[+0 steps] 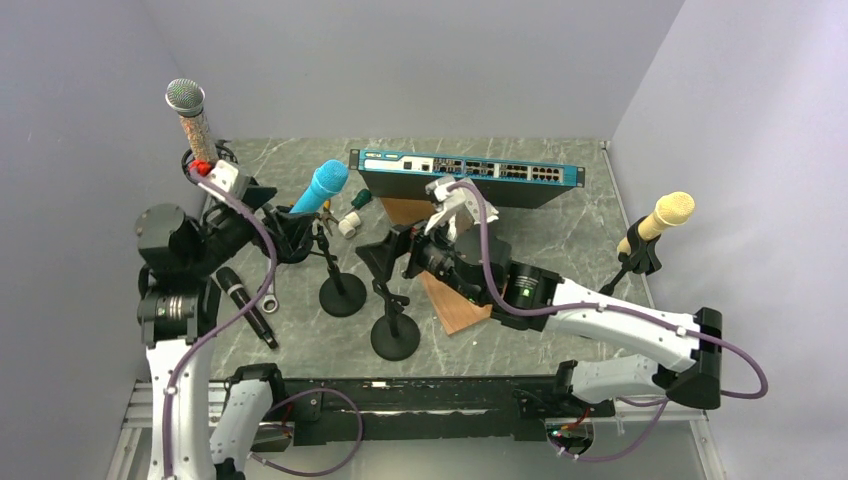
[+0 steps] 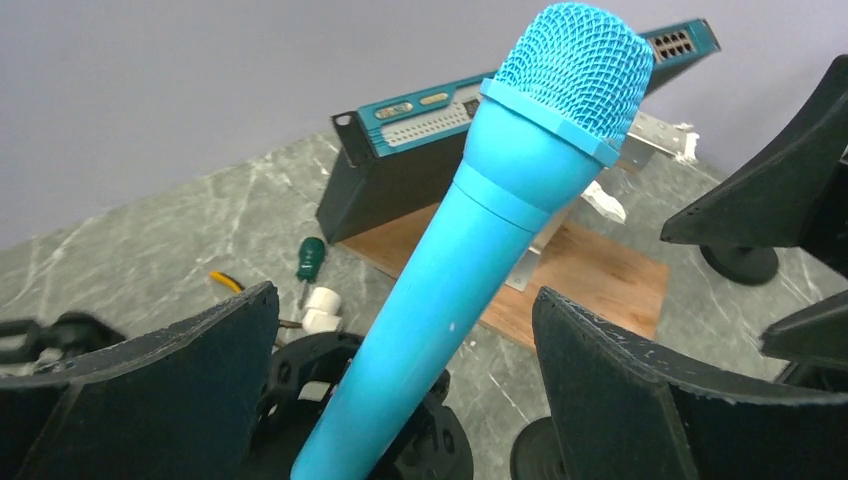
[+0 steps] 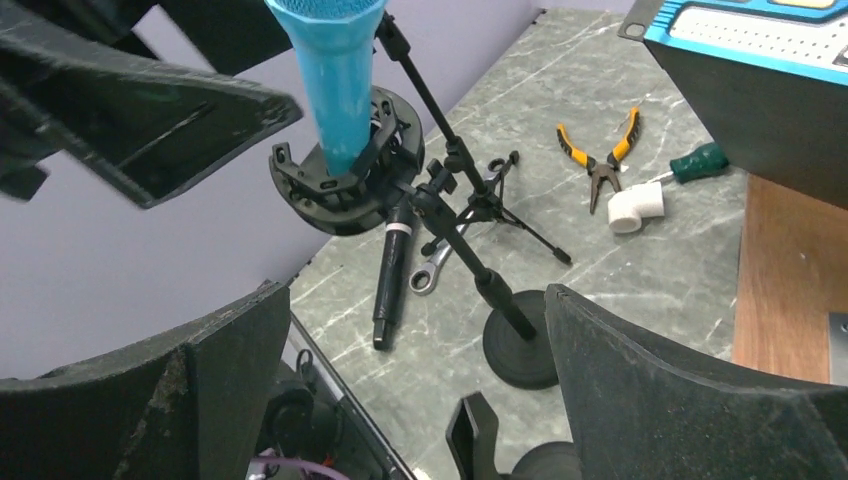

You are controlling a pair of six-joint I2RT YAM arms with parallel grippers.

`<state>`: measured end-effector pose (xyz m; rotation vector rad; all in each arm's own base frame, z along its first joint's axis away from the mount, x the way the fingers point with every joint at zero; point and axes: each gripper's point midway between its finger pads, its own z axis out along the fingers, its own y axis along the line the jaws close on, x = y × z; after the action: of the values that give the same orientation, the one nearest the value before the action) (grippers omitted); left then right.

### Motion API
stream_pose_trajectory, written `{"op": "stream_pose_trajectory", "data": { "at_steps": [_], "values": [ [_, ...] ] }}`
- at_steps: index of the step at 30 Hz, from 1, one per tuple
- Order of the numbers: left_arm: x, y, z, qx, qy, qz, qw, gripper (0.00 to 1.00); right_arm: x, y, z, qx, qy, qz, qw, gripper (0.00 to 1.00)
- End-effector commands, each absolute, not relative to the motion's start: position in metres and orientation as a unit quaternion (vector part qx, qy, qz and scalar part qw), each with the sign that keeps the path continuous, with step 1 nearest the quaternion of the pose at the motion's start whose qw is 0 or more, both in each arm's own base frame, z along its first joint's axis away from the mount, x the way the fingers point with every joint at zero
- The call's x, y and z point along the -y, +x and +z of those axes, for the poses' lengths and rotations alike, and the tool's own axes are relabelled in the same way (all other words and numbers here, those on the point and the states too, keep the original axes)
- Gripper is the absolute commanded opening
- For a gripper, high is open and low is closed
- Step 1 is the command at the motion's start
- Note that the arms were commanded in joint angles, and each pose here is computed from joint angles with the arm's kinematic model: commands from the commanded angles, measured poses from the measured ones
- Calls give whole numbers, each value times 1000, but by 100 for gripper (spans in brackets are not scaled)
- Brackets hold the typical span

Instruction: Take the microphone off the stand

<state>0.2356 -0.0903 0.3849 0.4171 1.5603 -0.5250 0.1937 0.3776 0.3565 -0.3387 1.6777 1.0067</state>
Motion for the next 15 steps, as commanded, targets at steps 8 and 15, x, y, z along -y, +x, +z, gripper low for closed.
{"op": "stream_pose_trajectory", "data": {
  "at_steps": [8, 15],
  "values": [
    [127, 252, 378, -655, 318, -242, 642, 93, -331, 177, 340, -716, -141, 419, 541, 100],
    [124, 271, 366, -668, 320, -213, 638, 76, -308, 172, 321, -730, -132, 404, 535, 100]
  ]
}}
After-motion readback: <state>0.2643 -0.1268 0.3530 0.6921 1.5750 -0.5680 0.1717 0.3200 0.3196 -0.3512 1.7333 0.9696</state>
